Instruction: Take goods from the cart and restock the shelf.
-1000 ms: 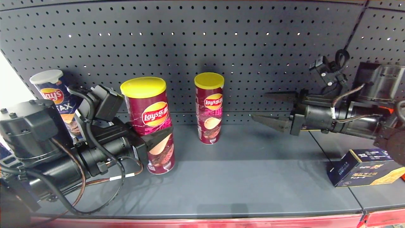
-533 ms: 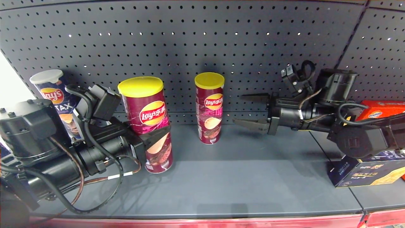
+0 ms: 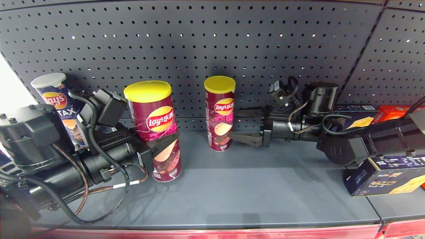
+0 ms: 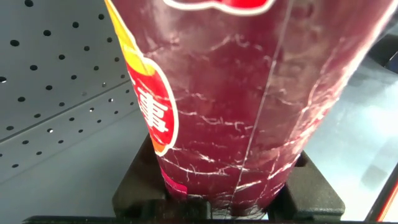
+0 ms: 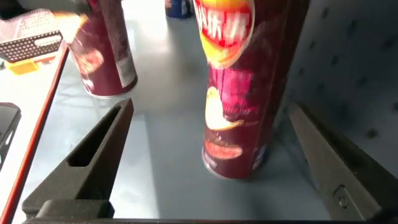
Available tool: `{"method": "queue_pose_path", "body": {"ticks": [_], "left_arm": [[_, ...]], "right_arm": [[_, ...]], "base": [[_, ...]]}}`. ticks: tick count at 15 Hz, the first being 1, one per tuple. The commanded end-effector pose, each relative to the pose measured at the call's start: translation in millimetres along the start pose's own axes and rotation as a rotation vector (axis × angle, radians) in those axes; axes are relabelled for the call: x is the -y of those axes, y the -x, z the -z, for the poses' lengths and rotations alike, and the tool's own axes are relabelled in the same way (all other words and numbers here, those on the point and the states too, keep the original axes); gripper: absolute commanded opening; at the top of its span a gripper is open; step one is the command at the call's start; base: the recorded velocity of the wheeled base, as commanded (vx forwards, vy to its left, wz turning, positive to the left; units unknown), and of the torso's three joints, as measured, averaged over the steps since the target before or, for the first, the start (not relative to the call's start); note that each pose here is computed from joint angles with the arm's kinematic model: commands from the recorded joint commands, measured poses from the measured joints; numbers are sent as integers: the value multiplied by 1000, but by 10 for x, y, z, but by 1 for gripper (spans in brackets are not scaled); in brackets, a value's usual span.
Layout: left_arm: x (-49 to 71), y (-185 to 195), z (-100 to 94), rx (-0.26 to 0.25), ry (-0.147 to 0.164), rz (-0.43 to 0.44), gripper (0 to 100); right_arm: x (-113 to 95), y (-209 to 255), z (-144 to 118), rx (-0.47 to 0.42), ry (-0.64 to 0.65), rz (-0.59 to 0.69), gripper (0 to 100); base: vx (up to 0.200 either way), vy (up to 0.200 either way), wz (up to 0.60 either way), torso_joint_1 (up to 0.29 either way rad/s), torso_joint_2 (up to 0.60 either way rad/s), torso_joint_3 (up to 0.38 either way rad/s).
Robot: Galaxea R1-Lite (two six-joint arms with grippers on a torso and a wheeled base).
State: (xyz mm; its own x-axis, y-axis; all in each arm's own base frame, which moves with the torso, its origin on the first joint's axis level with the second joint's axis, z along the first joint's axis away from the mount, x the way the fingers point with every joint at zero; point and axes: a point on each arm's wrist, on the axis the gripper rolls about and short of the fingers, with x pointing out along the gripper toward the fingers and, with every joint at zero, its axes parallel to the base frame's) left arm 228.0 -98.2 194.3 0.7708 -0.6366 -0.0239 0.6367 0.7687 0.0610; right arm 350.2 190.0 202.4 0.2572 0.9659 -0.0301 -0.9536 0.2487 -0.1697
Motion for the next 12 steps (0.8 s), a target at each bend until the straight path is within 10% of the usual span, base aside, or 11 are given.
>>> {"method": "queue_pose_path", "body": {"ticks": [1,12], "left_arm": [[-1,-3,3,-1,0,0,0],[8,16,40,-13,4,-1,0]], "right_arm": [[0,-64,51,-8,-11,-11,100],[216,-367,311,-44,-49,-14,100]], "base": [[0,0,0,0,0,0],[0,0,0,0,0,0]]}}
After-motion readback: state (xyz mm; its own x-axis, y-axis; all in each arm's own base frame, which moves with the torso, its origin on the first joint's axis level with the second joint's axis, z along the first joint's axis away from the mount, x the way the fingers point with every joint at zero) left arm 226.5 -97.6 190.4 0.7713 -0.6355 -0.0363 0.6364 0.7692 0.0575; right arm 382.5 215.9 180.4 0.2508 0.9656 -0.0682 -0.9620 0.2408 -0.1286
